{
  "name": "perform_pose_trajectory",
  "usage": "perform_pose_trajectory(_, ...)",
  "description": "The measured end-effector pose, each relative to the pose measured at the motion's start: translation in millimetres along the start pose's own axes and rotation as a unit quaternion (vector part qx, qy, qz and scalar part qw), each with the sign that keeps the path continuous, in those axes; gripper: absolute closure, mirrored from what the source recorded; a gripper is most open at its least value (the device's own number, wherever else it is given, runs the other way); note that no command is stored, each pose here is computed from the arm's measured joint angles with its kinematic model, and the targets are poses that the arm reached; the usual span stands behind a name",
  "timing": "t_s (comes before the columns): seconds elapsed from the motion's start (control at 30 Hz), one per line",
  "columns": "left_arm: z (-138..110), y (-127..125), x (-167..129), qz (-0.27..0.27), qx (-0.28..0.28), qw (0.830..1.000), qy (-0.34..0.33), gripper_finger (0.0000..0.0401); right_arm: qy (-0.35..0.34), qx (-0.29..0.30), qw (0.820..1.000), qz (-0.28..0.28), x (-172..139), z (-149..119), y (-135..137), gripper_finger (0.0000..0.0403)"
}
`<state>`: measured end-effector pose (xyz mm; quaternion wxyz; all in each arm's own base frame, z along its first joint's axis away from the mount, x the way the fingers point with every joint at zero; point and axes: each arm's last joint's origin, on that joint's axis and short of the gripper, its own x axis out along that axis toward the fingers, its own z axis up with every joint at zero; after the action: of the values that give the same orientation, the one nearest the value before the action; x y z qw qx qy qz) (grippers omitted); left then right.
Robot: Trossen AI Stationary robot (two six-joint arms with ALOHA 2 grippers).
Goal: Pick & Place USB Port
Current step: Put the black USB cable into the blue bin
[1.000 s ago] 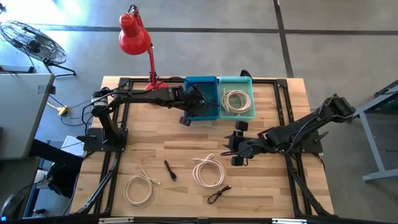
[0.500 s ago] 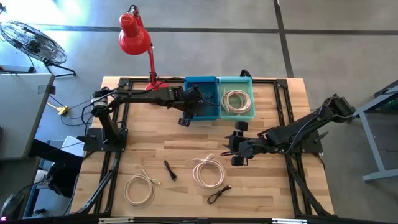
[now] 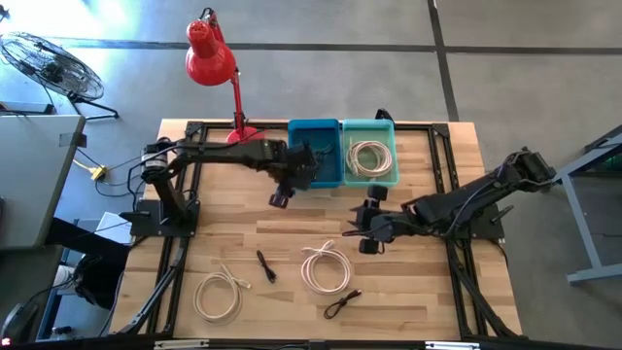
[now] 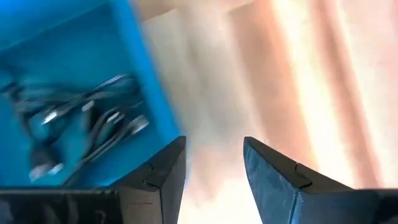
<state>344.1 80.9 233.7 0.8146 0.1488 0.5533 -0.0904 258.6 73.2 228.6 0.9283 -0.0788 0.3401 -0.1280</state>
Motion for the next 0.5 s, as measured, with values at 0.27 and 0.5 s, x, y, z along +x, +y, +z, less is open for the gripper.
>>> perform_pose_trajectory(0.27, 26, -64, -4, -0.056, 0.061, 0.997, 0.002, 0.0245, 0.003, 0.002, 1.000, 0.009, 1, 0, -1, 0.0263)
perform_pose_trajectory(0.5, 50, -131, -12, -0.057, 0.100, 0.993, -0.021, 0.0245, 0.004, 0.002, 1.000, 0.020, 1, 0, 0, 0.0263)
